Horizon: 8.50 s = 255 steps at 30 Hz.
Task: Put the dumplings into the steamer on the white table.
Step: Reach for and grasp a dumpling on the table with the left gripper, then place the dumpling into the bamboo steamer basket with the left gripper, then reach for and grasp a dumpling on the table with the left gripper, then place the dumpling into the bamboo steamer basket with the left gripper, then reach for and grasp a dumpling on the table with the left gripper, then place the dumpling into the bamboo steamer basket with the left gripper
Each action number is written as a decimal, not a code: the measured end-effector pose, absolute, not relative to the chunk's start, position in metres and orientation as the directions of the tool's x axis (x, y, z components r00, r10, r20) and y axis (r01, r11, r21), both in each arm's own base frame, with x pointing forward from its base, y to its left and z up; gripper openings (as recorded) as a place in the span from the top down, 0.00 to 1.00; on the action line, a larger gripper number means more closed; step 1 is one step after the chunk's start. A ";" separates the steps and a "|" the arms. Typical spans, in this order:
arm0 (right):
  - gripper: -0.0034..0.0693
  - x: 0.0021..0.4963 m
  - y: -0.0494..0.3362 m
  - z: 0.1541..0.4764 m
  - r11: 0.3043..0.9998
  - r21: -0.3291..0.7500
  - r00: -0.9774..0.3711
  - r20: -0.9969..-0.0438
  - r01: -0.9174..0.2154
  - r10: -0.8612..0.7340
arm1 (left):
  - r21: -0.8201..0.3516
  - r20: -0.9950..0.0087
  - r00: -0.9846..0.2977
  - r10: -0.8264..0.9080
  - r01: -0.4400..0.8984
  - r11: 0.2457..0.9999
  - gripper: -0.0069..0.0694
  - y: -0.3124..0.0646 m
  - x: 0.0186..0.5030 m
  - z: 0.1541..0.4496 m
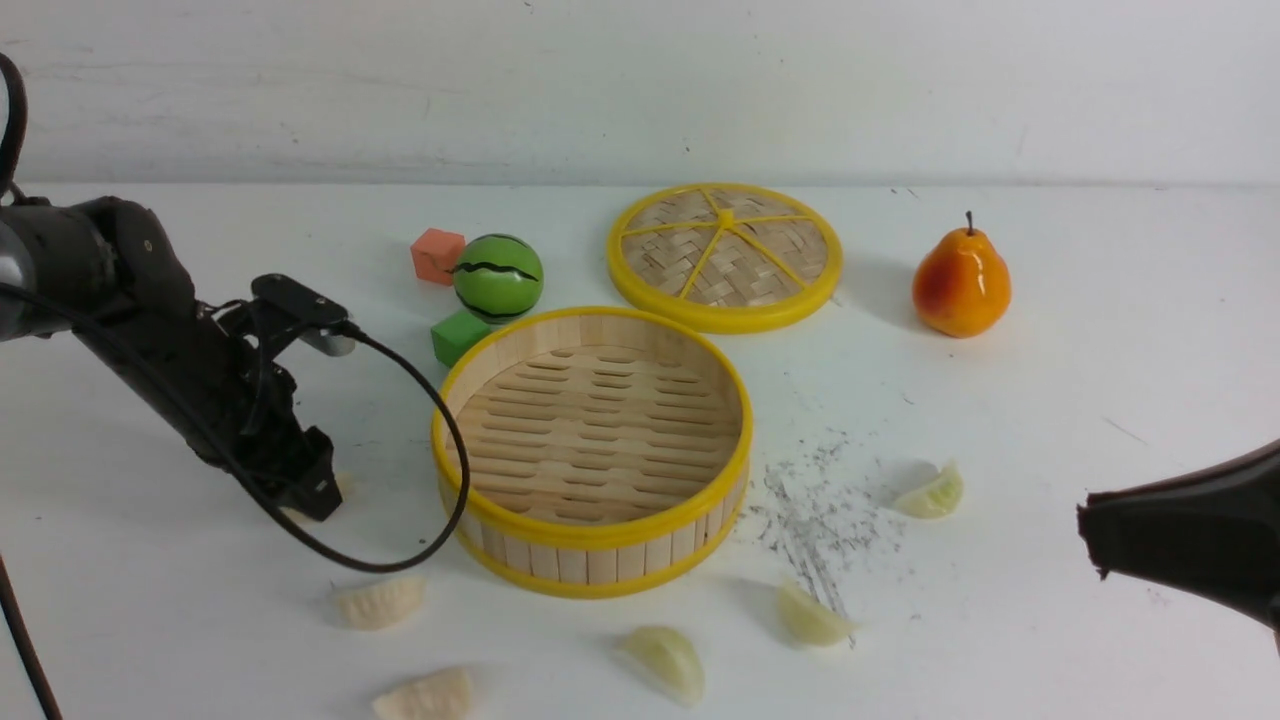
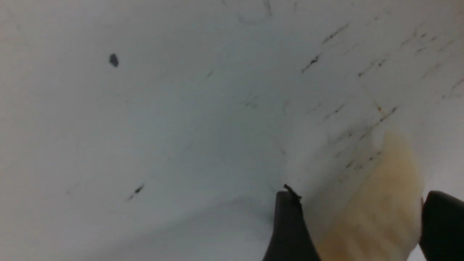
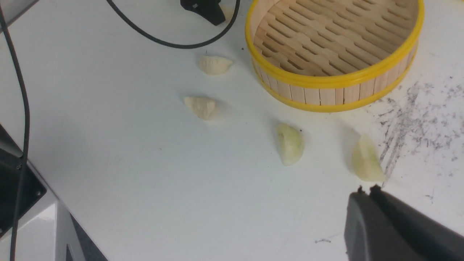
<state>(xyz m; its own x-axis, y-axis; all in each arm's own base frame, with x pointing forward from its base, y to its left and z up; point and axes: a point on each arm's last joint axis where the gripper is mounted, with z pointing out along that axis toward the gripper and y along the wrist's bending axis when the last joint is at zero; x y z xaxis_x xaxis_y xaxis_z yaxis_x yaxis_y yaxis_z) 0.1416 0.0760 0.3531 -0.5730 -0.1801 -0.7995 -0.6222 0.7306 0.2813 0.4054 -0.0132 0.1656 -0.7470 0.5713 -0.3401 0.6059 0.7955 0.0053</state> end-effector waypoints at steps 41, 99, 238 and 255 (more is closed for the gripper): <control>0.92 0.147 0.079 0.347 0.715 0.325 -0.614 -0.768 -0.619 -0.183 | -0.211 -0.543 -0.823 0.165 0.324 0.922 0.72 -0.272 0.428 0.228; 0.83 0.136 0.084 0.356 0.650 0.385 -0.605 -0.783 -0.655 -0.145 | -0.003 -0.261 -0.741 0.618 0.641 0.767 0.21 -0.092 0.327 0.199; 0.76 0.134 0.087 0.358 0.612 0.361 -0.566 -0.805 -0.703 -0.176 | -0.084 -0.511 -0.803 0.306 0.401 0.912 0.59 -0.174 0.369 0.318; 0.76 0.134 0.087 0.358 0.611 0.359 -0.564 -0.806 -0.706 -0.178 | -0.083 -0.383 -0.906 0.181 0.229 0.970 0.58 -0.180 0.445 0.212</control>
<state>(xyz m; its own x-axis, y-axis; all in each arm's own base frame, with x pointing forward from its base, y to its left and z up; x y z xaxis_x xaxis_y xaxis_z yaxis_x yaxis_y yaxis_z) 0.1340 0.0865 0.3578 -0.5642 -0.1784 -0.8061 -0.7055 0.6113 0.3586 0.4451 -0.1800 0.2119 -0.9057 0.1811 -0.3833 0.2291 0.9699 -0.0831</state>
